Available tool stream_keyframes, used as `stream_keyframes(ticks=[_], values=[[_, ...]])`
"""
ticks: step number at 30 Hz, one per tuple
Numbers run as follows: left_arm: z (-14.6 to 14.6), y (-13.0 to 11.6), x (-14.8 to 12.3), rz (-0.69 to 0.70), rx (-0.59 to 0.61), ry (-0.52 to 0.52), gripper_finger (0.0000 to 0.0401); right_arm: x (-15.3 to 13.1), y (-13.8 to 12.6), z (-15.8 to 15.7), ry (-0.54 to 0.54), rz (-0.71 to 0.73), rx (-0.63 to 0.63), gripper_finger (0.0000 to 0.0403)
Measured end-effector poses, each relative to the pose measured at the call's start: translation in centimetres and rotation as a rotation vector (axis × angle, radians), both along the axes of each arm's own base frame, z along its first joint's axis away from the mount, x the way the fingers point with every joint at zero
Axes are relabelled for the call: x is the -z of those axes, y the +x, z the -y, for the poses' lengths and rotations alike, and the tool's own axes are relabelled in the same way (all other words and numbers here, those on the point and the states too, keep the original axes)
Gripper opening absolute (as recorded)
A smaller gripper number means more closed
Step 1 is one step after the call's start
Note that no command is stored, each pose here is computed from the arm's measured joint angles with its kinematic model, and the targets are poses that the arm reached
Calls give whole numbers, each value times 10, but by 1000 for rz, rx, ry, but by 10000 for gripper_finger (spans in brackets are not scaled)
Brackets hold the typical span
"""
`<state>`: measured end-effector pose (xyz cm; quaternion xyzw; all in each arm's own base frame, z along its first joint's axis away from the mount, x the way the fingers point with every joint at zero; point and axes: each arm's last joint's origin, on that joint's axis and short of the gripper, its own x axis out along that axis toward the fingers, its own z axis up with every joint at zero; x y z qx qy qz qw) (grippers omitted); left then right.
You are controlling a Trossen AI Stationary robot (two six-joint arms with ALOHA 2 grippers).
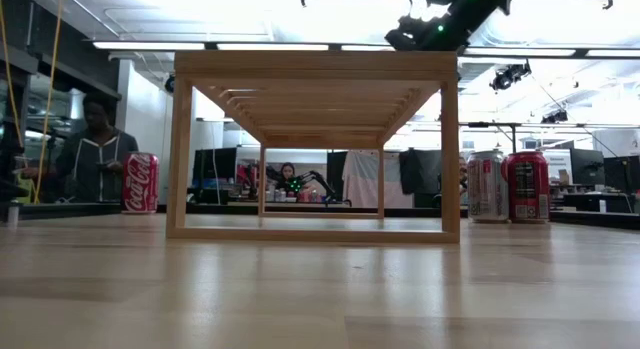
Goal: Place canned beverage on shelf
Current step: Put the green soda can on the shelf aligned with the other green soda cans
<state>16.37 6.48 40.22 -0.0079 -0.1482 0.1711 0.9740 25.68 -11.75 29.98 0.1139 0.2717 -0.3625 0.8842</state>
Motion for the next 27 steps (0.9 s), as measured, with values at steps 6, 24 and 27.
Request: stream_keyframes(ticks=[6, 24, 27], values=[[-1, 2, 4, -38, 0, -14, 2, 2, 10, 13, -7, 74, -16, 4], [-1, 3, 8, -76, 0, -29, 3, 8, 30, 24, -54, 171, -46, 0], [-1, 3, 8, -76, -5, -30, 3, 6, 30, 25, -68, 182, -51, 0]])
